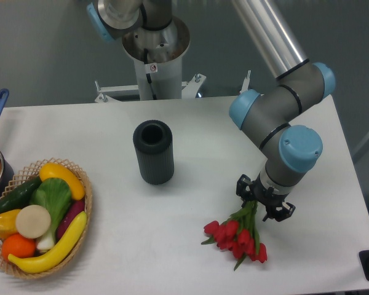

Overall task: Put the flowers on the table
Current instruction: 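Open the gripper and lift it away from the tulips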

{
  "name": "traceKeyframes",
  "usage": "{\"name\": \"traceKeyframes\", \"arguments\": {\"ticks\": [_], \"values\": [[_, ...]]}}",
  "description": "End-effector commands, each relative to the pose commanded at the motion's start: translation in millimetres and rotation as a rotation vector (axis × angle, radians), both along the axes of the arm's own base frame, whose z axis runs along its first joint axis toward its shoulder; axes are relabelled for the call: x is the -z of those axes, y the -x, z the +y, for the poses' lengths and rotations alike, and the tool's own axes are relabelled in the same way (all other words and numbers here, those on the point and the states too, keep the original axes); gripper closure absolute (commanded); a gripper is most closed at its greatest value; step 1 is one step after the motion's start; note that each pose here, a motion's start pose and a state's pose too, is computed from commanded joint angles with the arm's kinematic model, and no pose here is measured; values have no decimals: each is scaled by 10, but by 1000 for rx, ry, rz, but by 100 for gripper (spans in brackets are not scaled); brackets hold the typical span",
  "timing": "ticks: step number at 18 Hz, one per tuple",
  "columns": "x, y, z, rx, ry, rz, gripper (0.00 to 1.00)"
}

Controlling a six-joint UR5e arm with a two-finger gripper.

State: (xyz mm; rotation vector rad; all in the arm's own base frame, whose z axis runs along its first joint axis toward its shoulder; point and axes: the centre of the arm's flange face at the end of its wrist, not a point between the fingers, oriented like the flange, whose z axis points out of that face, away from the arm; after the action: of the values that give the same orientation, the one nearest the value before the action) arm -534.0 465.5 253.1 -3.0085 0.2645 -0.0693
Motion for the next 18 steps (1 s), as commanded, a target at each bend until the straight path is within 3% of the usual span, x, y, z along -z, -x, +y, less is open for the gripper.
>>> {"name": "traceKeyframes", "arguments": {"ticks": [10, 18], "values": [[-352, 257, -395, -55, -40, 39, 0], [-410, 255, -423, 45, -45, 66, 0]]}}
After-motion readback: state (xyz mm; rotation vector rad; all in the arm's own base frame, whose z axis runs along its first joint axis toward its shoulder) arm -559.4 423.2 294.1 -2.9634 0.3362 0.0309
